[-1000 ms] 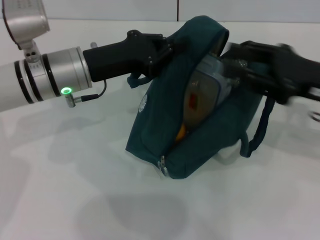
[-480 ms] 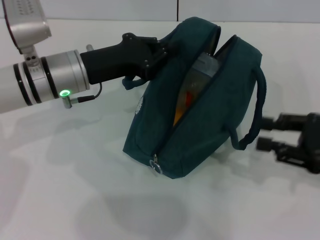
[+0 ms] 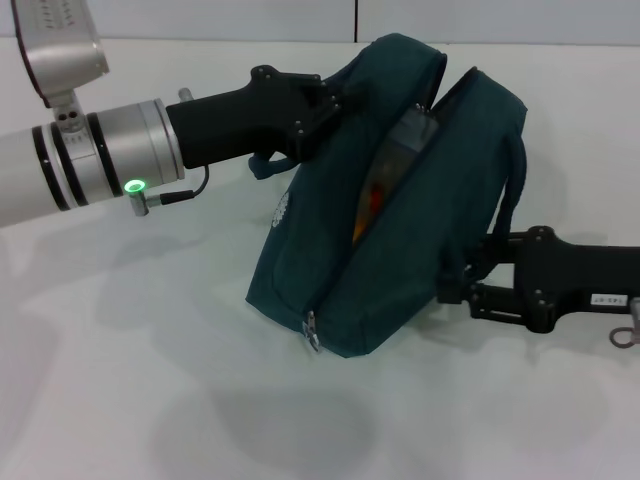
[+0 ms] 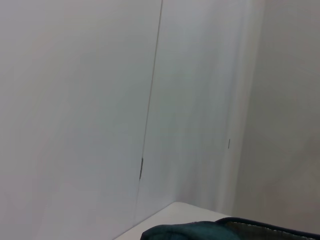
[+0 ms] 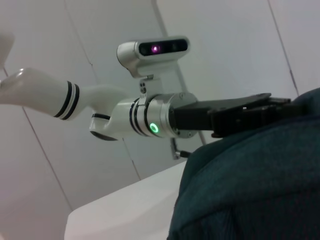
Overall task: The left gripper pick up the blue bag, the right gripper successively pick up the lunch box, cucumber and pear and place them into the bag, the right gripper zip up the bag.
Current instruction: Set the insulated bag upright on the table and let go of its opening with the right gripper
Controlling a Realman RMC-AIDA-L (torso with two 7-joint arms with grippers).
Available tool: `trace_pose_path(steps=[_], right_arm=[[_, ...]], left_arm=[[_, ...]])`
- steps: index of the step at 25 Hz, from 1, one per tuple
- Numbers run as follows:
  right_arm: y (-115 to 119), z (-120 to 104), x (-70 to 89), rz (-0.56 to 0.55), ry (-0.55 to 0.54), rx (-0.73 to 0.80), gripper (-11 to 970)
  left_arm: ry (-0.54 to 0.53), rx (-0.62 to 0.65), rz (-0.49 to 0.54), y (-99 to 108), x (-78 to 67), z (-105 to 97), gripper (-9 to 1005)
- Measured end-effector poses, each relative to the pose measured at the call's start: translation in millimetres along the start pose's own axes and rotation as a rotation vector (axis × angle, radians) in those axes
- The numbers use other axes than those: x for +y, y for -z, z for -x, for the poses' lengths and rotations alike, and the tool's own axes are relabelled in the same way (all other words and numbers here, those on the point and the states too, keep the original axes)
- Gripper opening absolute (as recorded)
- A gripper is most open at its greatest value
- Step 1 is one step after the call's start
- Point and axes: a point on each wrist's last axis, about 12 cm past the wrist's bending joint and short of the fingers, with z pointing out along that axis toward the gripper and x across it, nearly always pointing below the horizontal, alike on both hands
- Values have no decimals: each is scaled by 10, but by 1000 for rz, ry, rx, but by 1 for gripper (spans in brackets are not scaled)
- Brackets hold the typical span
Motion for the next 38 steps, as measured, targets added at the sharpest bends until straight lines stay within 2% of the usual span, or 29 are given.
trace_pose_path(steps=[6,10,13,14,15,18,25,32,38], right_arm=[[15,-16,4,-5,17,3,287],[116,-53,5,-63,53,-54,259],[182,-94,26,-102,83,-102,191],[182,-94,26,-102,83,-102,168],[274,-146,62,-163,104,-177,145],[355,-175,83,-220,99,-249,77],[502,-195,60,-325,92,-338,67],[473,-76,-60,-349,98,-342,73],[503,-99,-58,-356,81,-337,78]], left_arm=[[-18,-3,10,28,-2,-20,38],[-6,-7,16,22,-21,-58,37],[7,-15,21,-6,-43,-96,38],[24,-24,39,-33,-77,-166,39],[28,-26,43,-31,-83,-179,39],[49,-46,71,4,-108,-240,42],[75,-129,105,140,-229,-363,50],[9,-185,103,160,-523,-581,248],[1,-199,112,177,-607,-644,441]])
